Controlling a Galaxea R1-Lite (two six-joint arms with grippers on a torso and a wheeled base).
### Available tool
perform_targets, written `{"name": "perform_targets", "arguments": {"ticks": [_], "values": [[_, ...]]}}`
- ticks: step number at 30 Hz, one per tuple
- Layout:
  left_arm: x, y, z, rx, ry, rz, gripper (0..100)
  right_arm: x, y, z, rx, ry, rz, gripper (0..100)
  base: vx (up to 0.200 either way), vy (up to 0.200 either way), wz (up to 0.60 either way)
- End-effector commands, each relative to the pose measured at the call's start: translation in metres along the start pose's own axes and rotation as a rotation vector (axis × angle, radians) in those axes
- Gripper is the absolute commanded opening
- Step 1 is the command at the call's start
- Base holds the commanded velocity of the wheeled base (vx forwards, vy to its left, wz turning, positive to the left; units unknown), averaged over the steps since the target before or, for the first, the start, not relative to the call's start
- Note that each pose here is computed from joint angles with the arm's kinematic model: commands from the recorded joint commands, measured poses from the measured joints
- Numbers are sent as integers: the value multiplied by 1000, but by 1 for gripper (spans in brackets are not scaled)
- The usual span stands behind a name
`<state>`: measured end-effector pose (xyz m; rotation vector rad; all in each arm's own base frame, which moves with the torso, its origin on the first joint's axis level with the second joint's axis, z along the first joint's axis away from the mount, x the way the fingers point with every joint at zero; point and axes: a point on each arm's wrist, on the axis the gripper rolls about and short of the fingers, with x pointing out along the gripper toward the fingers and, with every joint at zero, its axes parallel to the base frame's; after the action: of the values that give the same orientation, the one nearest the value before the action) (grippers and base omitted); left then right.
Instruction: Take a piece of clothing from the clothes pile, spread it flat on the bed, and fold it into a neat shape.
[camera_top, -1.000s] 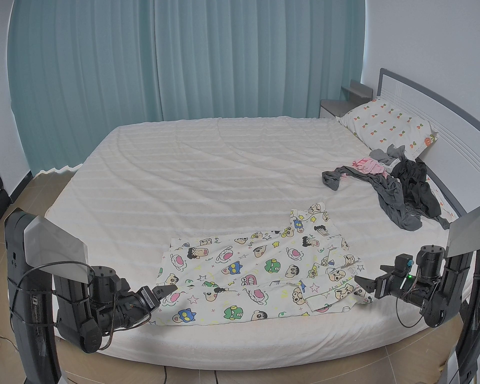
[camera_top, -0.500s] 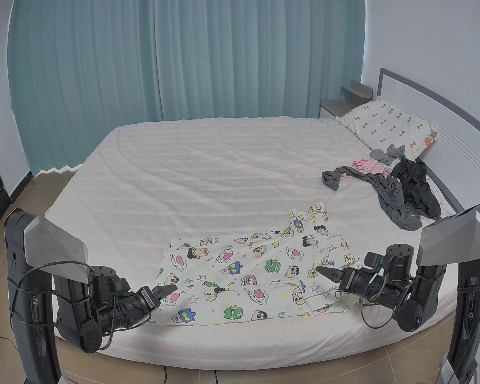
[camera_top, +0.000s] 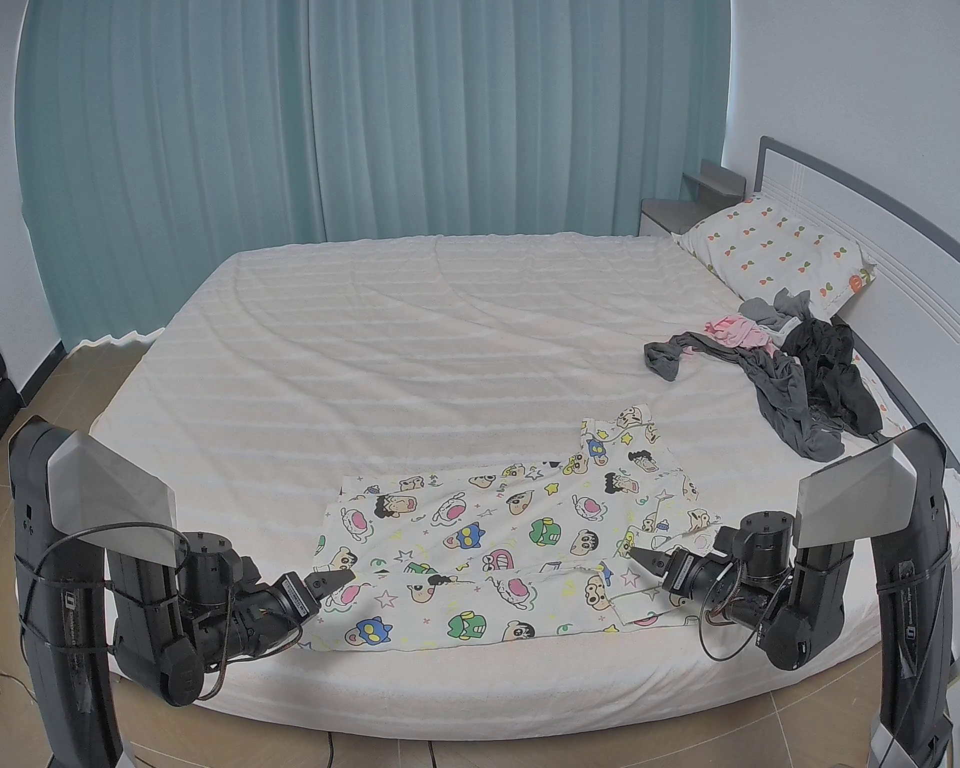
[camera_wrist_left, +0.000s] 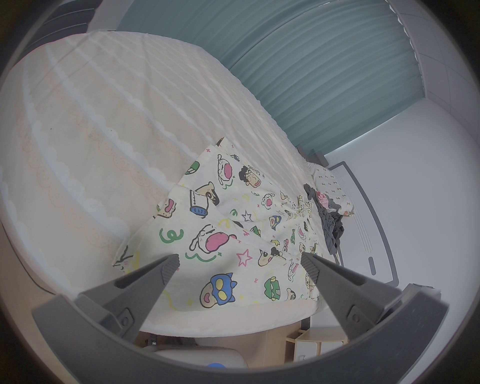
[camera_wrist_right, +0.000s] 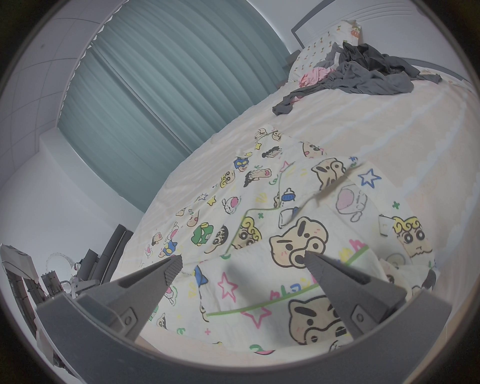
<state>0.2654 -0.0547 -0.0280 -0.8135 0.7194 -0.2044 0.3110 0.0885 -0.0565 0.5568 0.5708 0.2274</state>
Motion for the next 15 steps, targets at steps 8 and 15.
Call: {"name": "perform_targets", "arguments": {"ticks": [8,15], "values": [[-8,-12,8,12,-37,-51,100,-14,18,19,42,-81,24,100,0,0,0],[-23,-25,9,-39,-40,-98,100,-28,33,24,32,-95,60,100,57,0,0]]}}
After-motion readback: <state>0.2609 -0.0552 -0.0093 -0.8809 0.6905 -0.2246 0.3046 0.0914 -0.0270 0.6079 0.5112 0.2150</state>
